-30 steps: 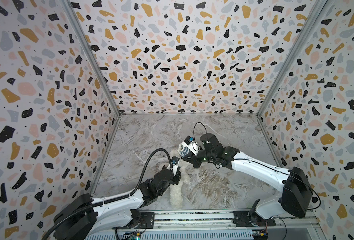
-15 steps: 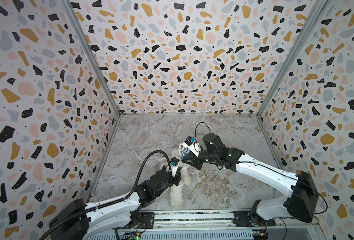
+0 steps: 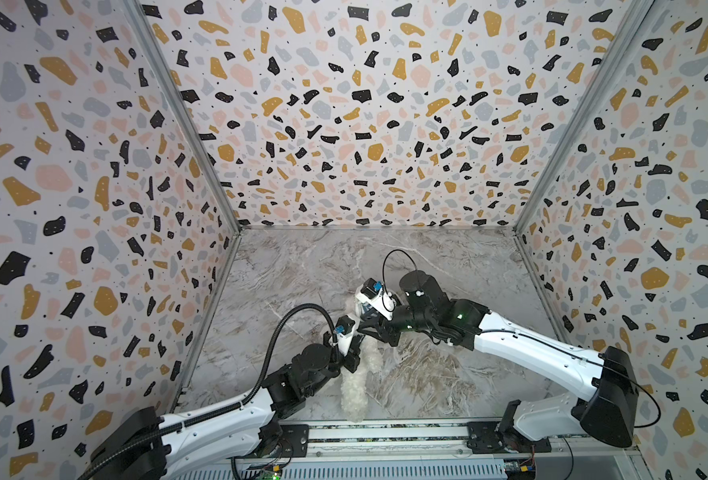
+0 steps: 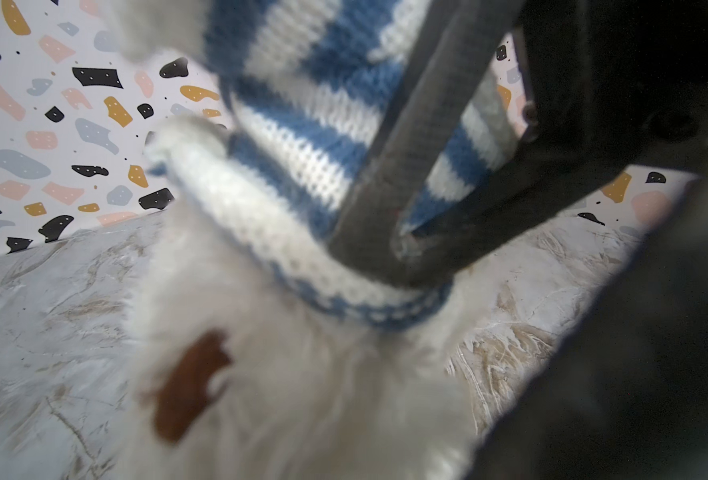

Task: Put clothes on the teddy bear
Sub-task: 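Pull the sweater opening down over the bear's head with the right gripper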

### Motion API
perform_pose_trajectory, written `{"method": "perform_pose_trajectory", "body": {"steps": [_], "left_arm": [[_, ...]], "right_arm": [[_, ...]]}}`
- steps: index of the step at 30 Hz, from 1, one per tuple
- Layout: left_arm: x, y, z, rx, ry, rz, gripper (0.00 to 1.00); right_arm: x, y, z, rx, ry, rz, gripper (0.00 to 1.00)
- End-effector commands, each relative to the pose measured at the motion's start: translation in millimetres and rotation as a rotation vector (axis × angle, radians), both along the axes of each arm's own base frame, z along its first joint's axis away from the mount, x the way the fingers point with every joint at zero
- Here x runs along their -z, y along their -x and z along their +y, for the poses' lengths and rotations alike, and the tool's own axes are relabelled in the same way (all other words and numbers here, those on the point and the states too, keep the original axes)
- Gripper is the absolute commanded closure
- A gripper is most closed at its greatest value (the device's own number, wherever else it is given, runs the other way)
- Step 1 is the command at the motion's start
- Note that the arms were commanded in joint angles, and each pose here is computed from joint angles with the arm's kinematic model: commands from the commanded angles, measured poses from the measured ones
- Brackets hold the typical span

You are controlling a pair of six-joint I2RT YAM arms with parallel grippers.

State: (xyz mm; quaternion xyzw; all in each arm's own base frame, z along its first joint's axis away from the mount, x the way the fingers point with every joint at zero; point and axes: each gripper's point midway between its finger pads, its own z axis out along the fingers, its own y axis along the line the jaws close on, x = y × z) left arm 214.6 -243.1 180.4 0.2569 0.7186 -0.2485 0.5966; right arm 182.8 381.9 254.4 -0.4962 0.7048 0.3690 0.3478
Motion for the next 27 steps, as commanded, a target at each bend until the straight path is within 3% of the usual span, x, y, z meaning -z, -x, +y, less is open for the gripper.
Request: {"method": "perform_pose_trajectory", "body": {"steps": [1, 27], "left_arm": [[-37.5, 7.3, -6.0, 0.047, 0.113, -0.098, 1.00], [-46.6, 12.4, 1.1, 0.047, 0.172, -0.109, 1.00]], "right_arm": [[-31.0, 3.1, -1.7, 0.004, -0.043, -0.067, 0.66], [-69.4, 47.1, -16.6, -0.078, -0.064, -0.239, 0.56]]}}
